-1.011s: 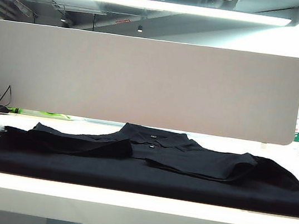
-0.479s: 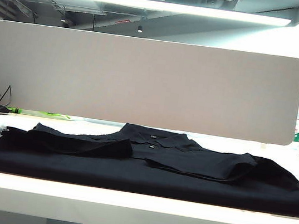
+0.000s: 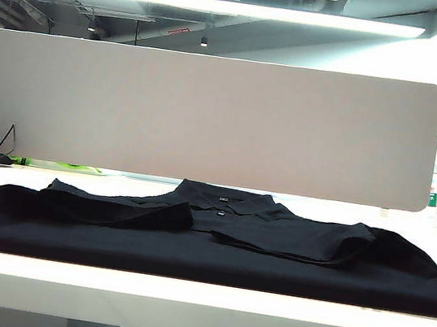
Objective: Fold the bottom side of the T-shirt horizontally towards the center, about one-third of the way, then fold the sleeve back towards the center, creating a straight line along the edge of the T-shirt, and finally fold the bottom of the T-shirt up towards the top, creating a neat rectangle.
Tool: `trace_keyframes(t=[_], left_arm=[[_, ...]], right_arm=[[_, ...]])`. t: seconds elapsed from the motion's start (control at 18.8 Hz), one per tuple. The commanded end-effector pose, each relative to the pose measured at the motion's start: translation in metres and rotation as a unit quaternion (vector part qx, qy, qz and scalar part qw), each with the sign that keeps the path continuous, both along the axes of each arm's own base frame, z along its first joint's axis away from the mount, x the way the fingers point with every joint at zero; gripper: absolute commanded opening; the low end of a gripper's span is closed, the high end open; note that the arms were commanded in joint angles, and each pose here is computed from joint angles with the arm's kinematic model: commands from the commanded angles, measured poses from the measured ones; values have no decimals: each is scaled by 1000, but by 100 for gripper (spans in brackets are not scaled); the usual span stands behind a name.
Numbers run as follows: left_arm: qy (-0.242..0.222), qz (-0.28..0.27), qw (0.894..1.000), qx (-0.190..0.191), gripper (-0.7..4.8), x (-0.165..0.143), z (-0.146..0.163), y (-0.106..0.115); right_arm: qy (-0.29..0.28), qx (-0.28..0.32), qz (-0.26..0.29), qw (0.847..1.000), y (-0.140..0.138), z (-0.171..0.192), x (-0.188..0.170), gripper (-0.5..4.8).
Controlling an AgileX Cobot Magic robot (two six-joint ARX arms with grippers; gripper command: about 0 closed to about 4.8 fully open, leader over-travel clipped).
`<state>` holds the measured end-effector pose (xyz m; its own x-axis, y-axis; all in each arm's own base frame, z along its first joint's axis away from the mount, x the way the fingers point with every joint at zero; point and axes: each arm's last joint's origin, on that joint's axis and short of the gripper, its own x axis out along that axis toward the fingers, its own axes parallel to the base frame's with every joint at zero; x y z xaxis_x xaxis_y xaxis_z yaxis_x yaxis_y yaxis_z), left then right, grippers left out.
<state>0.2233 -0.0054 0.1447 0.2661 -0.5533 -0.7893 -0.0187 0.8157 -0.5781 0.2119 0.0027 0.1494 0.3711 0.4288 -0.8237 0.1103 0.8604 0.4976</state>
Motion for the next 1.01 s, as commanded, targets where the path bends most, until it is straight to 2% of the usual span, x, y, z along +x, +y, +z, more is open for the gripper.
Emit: trace_keyframes(t=[0.05, 0.16, 0.27, 0.43, 0.53, 0.69, 0.8, 0.9, 1.01], left_arm=[[-5, -2, 1000, -4, -6, 0, 1, 0], [-3, -7, 1000, -5, -5, -4, 5, 0], [-6, -14, 999, -28, -6, -16, 19, -2], [-25, -10, 1000, -7, -6, -36, 42, -2], [-60, 5, 998, -11, -6, -58, 65, -3], [-119, 47, 991, -33, -6, -99, 96, -5], [-165, 71, 983, -24, -6, -124, 107, -6], [-195, 91, 976, -18, -6, -141, 113, -6], [-210, 97, 973, -22, -6, -143, 115, -6]], right_arm=[[3, -1, 14, 1000, 1, -1, -3, -6], [2, 25, 30, 999, 2, 5, -9, -6], [-17, 25, 42, 999, 3, 20, -22, -6], [-59, 22, 41, 997, 4, 45, -45, -6], [-97, 22, 37, 994, 5, 63, -66, -6], [-143, 36, 1, 989, 7, 83, -107, -6], [-188, 52, -23, 981, 8, 93, -129, -6], [-206, 59, -37, 976, 9, 95, -148, -6], [-212, 59, -38, 975, 9, 95, -152, -6]])
